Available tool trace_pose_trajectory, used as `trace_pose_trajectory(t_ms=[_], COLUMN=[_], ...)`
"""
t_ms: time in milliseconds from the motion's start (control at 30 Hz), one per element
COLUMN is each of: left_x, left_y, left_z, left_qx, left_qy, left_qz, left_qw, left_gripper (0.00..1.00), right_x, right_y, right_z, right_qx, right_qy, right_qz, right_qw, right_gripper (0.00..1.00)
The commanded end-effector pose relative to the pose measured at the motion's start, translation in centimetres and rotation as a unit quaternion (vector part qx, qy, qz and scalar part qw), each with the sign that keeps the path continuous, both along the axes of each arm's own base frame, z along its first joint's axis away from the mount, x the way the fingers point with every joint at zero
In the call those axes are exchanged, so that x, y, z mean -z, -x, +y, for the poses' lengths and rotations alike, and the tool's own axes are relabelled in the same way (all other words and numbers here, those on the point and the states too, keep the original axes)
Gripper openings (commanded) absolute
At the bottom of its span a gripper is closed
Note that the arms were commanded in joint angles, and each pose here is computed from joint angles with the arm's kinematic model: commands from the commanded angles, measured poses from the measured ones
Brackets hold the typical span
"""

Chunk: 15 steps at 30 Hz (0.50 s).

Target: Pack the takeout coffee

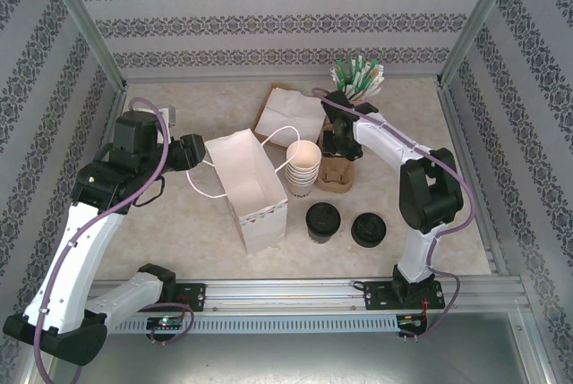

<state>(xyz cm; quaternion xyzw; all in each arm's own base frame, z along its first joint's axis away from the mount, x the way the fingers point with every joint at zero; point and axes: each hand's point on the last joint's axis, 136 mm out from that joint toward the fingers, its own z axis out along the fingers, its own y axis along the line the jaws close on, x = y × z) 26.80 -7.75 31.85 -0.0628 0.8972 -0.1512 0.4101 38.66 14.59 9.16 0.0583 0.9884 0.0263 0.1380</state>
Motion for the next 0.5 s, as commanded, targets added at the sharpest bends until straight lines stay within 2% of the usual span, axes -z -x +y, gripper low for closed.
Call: trace_pose_trajectory(t_ms=[0,467], left_x=[-0.6,-1.1], left_y=[-0.2,0.2], left_z=[0.4,0.9], left_qx=[-0.011,-0.017], left_qy=[0.0,-0.005], left_qz=[-0.019,-0.03], left_qw=[1.0,0.999], left_gripper=[0.62,0.63], right_x=[-2.8,-4.9], right_y=[-0.1,0.2], right_z=[-0.1,0.0], right_qx=[0.002,0.016], right_qy=[0.005,-0.02], right_qz=[-0.027,-0.048], right_qw=[1.0,0.999], right_gripper=[0.39,0.39])
